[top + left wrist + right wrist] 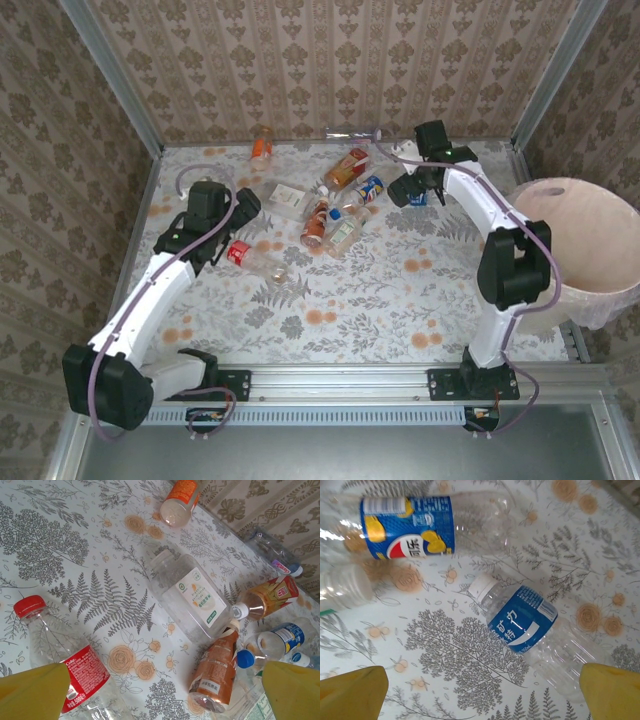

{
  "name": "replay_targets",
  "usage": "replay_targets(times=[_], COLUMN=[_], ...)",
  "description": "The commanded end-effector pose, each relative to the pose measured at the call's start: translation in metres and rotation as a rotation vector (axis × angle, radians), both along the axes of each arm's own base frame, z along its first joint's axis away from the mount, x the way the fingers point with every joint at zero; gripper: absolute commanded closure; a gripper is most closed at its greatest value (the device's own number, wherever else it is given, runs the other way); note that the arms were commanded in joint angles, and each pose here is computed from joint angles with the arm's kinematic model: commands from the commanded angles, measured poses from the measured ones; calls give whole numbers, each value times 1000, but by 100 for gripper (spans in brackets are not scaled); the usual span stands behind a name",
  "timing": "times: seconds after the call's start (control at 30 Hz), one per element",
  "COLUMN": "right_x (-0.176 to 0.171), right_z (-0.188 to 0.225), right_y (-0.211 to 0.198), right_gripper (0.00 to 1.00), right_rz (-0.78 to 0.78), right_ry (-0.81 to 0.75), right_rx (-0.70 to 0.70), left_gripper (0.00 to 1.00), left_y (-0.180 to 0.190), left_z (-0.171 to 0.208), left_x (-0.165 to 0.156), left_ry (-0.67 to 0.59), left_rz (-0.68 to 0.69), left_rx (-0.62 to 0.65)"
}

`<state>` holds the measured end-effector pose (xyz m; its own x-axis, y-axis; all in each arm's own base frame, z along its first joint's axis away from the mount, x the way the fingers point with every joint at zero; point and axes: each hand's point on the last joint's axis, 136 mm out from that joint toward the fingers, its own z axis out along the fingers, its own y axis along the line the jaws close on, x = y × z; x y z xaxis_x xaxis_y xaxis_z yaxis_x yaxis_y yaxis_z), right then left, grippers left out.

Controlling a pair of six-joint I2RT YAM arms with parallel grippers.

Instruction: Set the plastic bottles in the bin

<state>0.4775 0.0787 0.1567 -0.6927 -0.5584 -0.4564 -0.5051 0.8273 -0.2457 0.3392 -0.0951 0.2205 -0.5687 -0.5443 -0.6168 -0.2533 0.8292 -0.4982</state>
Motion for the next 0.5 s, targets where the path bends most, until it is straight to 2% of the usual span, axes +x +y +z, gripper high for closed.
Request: replay_targets(times=[0.0,0.2,0.47], right_x=[12,43,50], right_z=[-20,-60,-87], right_y=[-6,-21,-45], right_gripper=[0,0,0], right_rz=[25,-59,-141], right_ry=[85,145,221], right_rx=[-89,-173,-174], left_gripper=[0,0,0], left_y=[9,20,24], left_z=[11,15,18], left_x=[-4,-14,-17], left_ry=[-69,-79,-86], left_rz=[23,48,56], left_rx=[-9,12,18])
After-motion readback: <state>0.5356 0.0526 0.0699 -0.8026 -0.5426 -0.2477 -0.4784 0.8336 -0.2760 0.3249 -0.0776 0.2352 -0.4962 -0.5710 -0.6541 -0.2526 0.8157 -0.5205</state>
